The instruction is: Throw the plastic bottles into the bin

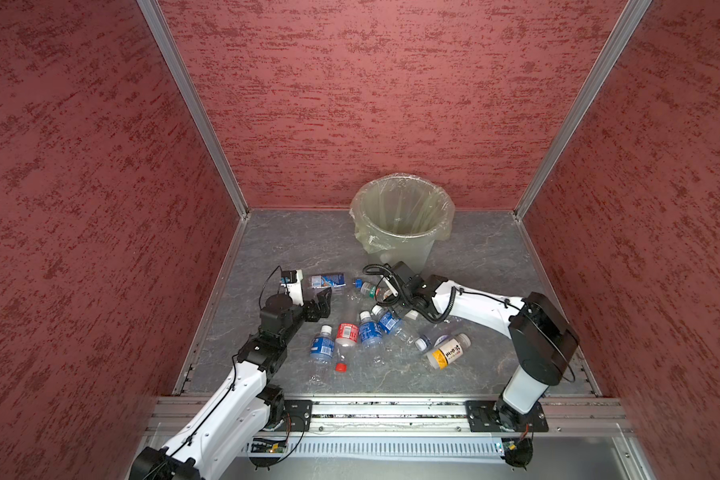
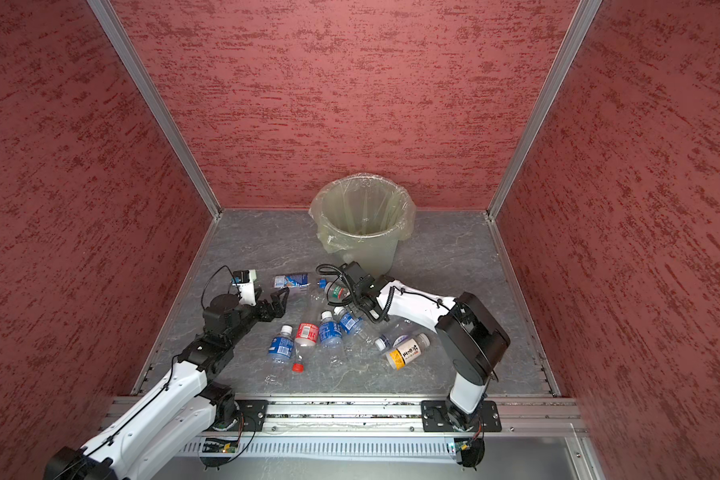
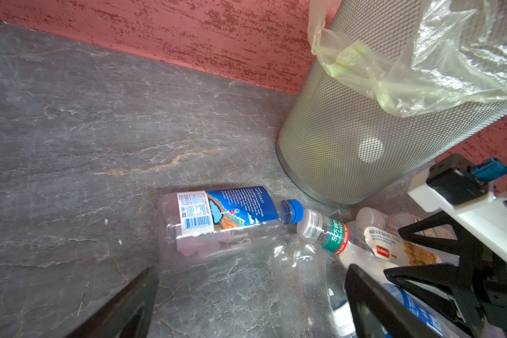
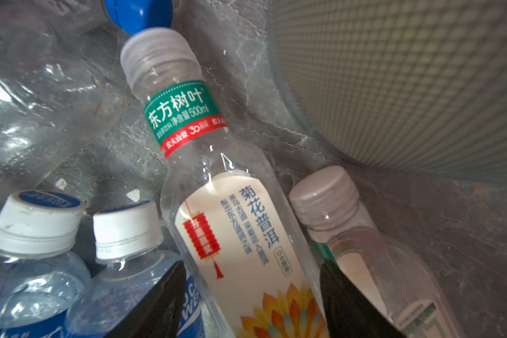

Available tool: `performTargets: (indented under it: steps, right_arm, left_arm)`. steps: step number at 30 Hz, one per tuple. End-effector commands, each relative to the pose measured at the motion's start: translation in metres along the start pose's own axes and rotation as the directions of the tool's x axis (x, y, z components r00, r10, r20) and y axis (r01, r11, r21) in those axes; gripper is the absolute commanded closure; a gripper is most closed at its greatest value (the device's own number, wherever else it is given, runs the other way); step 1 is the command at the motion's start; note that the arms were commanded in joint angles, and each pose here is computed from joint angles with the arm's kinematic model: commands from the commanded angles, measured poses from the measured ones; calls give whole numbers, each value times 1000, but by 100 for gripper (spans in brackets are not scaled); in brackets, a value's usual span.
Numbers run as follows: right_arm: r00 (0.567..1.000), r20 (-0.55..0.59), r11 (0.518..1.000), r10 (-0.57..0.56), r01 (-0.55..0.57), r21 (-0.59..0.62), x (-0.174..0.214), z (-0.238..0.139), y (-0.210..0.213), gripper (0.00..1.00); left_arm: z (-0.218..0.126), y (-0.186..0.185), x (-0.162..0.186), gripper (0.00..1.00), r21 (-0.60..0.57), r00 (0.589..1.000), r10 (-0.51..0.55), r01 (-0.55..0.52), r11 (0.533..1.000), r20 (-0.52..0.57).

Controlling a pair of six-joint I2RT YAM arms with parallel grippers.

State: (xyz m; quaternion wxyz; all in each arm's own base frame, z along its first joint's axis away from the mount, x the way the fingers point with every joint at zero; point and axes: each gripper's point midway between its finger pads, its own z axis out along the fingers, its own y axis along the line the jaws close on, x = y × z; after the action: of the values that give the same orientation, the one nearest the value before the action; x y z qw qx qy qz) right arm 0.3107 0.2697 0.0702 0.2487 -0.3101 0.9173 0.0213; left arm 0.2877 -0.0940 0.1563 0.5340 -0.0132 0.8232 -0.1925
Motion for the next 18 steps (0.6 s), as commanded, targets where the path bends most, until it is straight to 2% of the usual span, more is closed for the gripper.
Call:
performTargets:
  steps: [1, 9, 18]
  right_arm:
    - [1000, 20, 1000, -4, 4, -7, -12, 1, 2, 28]
    - [1000, 2, 1000, -13, 13, -12, -11, 10, 4, 29]
    - [1000, -16, 1000, -25, 25, -3, -11, 22, 5, 25]
  left_arm:
    - [1, -1, -3, 0, 13, 1000, -15, 15, 1000, 8]
    - [3, 0, -2, 0, 12, 1000, -25, 25, 1000, -2]
    - [5, 3, 0, 0, 6, 999, -32, 32, 999, -14]
